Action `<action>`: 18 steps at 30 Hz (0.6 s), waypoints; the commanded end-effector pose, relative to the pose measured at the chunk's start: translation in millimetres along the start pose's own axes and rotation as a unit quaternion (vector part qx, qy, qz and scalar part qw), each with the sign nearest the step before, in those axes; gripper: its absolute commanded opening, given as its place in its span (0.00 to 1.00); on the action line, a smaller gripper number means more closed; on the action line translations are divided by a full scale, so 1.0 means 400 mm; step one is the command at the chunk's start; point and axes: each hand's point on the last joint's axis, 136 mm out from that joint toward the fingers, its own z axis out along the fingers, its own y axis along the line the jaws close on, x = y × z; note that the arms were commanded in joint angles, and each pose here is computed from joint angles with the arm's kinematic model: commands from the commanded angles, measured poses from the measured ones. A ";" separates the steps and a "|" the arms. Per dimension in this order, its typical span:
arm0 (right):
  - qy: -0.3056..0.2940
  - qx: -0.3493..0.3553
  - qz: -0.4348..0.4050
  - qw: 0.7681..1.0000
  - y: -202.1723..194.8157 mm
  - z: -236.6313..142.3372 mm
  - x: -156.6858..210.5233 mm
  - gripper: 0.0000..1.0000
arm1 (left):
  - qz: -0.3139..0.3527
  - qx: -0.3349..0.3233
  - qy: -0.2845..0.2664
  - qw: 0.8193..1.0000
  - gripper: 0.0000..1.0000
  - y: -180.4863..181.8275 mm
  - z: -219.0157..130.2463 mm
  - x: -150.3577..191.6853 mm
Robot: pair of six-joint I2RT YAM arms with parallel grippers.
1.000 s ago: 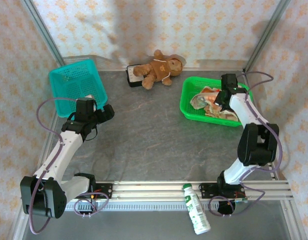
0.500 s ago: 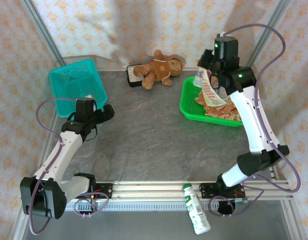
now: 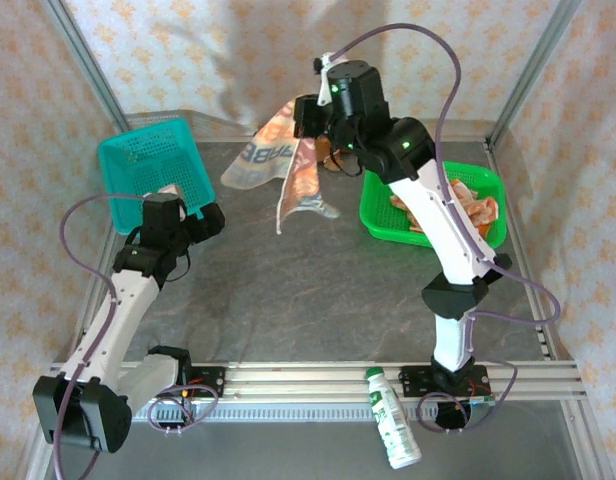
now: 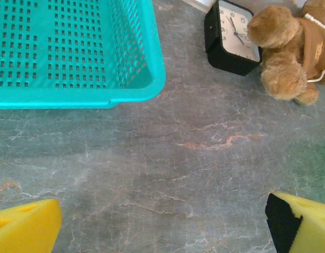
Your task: Fold and stack the towels
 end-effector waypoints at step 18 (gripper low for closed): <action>0.113 -0.028 0.098 0.988 0.026 0.227 0.217 0.00 | 0.011 -0.043 -0.043 0.998 1.00 0.038 -0.088 -0.043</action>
